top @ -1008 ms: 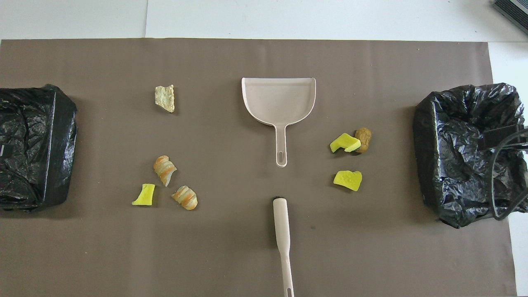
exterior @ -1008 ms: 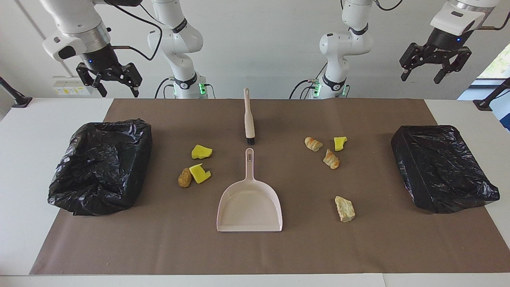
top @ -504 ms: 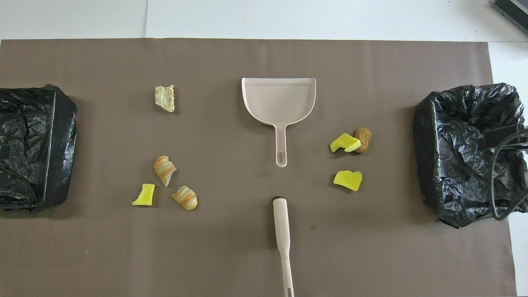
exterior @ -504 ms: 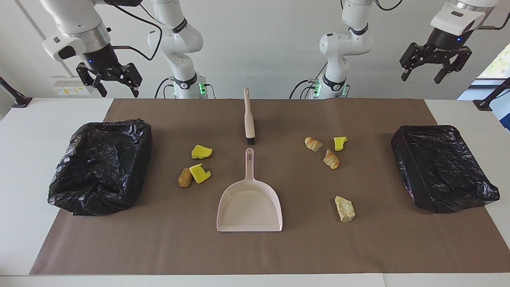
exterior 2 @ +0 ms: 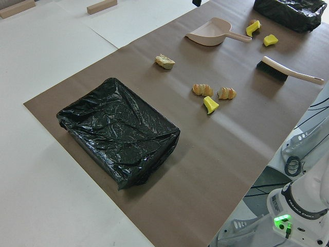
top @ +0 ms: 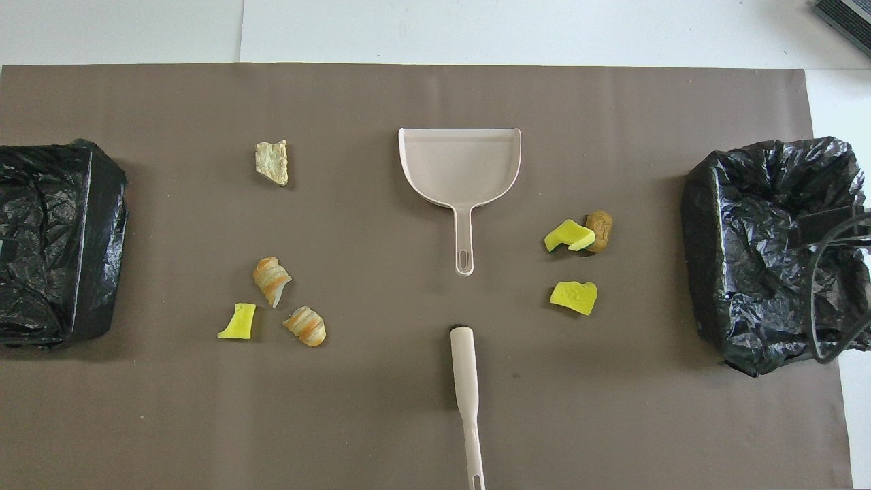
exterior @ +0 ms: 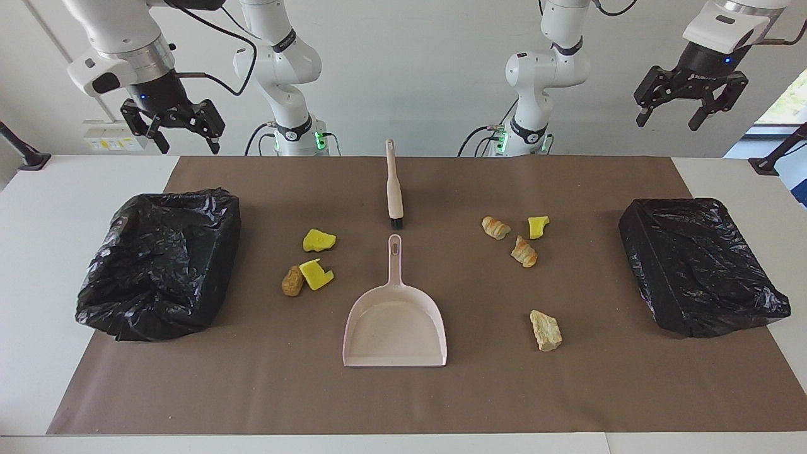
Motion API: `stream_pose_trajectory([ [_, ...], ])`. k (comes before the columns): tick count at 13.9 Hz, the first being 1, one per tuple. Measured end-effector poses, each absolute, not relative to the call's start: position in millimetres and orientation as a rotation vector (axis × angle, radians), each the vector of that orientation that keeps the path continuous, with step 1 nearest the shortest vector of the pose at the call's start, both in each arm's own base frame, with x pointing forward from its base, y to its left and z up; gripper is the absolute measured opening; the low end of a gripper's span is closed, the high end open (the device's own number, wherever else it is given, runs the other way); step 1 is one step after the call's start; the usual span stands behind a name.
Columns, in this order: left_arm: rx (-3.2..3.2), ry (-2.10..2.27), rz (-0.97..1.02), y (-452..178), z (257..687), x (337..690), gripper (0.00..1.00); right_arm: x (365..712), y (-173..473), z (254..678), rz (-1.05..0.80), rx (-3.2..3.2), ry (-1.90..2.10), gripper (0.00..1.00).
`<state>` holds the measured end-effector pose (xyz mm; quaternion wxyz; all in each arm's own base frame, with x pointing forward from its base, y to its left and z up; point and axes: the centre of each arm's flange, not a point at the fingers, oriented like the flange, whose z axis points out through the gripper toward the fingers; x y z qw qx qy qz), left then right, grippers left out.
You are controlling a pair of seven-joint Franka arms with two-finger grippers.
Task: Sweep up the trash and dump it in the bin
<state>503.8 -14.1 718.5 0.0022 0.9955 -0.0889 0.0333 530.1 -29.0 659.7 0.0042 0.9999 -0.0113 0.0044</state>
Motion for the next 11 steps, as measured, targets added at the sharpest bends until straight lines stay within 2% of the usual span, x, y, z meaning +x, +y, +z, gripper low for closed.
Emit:
stream_pose_trajectory([
  [11,3.118,-0.351,0.107,-39.3,720.1,500.8,1.0,530.1,-29.0,659.7,0.014,3.133,-0.035,1.0],
])
